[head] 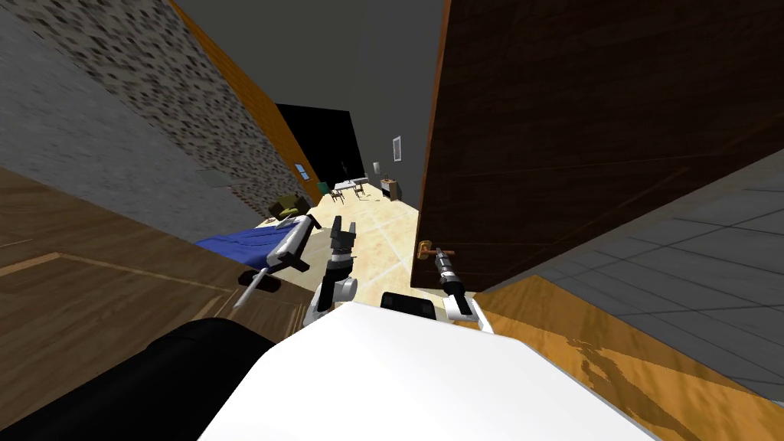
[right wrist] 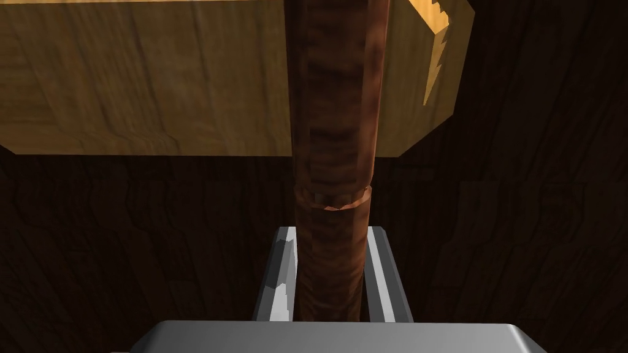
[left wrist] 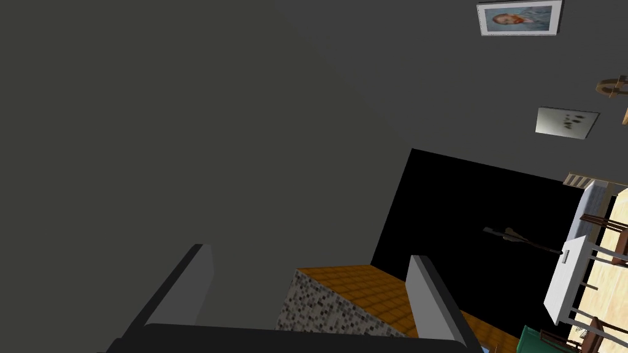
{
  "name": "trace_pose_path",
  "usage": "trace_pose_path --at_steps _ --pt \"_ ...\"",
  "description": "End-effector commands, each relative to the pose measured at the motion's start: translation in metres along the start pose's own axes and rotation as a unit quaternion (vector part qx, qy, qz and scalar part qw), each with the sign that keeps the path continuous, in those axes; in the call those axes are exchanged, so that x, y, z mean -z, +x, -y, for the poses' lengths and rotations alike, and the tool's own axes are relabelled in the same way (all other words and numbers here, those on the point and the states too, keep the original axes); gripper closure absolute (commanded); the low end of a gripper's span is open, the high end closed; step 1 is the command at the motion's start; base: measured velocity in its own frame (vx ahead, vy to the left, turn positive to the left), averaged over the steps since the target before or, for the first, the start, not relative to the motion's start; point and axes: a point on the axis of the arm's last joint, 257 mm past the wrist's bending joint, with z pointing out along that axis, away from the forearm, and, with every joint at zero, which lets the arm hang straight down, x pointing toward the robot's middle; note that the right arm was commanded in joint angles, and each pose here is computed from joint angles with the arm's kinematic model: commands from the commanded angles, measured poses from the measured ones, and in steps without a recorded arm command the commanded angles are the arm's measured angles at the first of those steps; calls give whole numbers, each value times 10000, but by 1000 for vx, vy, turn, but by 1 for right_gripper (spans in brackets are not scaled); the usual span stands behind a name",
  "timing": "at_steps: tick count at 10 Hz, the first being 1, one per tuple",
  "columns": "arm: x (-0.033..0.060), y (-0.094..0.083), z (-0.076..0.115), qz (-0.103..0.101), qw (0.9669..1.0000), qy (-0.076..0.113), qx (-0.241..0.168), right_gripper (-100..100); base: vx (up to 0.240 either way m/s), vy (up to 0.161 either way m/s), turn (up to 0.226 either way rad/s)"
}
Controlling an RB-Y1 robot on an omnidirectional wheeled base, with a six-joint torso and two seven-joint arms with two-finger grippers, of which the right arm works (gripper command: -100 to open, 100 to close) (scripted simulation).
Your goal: Push the door open
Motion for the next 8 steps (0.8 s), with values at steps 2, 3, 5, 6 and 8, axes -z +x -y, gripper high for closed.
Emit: trace_pose_path --at_steps 2,3,5,6,8 --pt "32 -185 13 82 9999 20 138 100 133 109 -83" --pt "41 -254 14 123 9998 24 170 100 166 102 -60" --pt "57 -380 10 226 9996 23 194 100 191 112 -69" --pt "63 -434 6 286 9994 19 183 100 217 90 -88" --pt "72 -513 -5 412 9991 4 118 100 202 127 -87"
